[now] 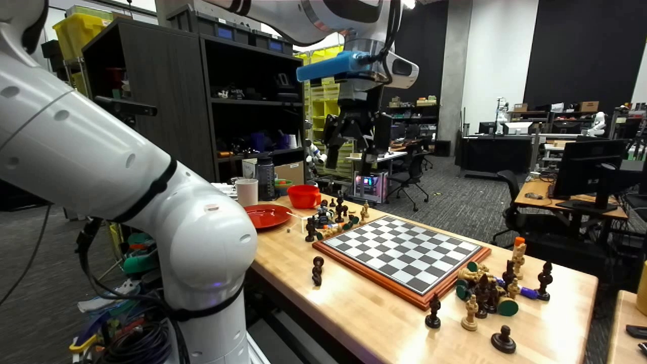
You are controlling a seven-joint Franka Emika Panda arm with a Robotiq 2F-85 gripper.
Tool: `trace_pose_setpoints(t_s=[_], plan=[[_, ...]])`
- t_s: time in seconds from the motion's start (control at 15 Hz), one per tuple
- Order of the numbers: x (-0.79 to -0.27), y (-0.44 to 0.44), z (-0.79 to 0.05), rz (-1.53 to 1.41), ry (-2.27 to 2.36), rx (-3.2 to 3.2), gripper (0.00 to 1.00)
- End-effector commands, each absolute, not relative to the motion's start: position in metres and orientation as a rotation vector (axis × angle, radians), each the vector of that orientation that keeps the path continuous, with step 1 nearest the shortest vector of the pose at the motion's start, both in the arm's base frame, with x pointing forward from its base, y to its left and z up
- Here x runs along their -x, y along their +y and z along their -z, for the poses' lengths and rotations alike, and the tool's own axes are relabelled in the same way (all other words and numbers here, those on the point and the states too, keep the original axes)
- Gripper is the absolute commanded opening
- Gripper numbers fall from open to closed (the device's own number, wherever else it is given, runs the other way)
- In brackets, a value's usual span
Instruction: Put a light brown chess piece on the board
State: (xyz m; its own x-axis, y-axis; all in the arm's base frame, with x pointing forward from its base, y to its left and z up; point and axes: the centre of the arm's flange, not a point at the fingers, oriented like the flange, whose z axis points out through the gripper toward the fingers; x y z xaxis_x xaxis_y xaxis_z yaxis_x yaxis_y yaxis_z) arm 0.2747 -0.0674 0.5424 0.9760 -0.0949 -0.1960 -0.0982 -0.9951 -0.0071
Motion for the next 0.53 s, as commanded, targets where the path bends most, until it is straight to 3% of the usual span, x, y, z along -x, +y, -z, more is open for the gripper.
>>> trace_pose_setpoints(t_s=[0.0,0.33,0.47], plan=[[-0.276,-0.049,-0.545,-0.123,0.171,3.078,1.0],[-0.296,-0.048,-0.557,0.174,0.169,3.122,1.0],[-0.3,-0.054,-0.558,0.094,0.145,3.106,1.0]])
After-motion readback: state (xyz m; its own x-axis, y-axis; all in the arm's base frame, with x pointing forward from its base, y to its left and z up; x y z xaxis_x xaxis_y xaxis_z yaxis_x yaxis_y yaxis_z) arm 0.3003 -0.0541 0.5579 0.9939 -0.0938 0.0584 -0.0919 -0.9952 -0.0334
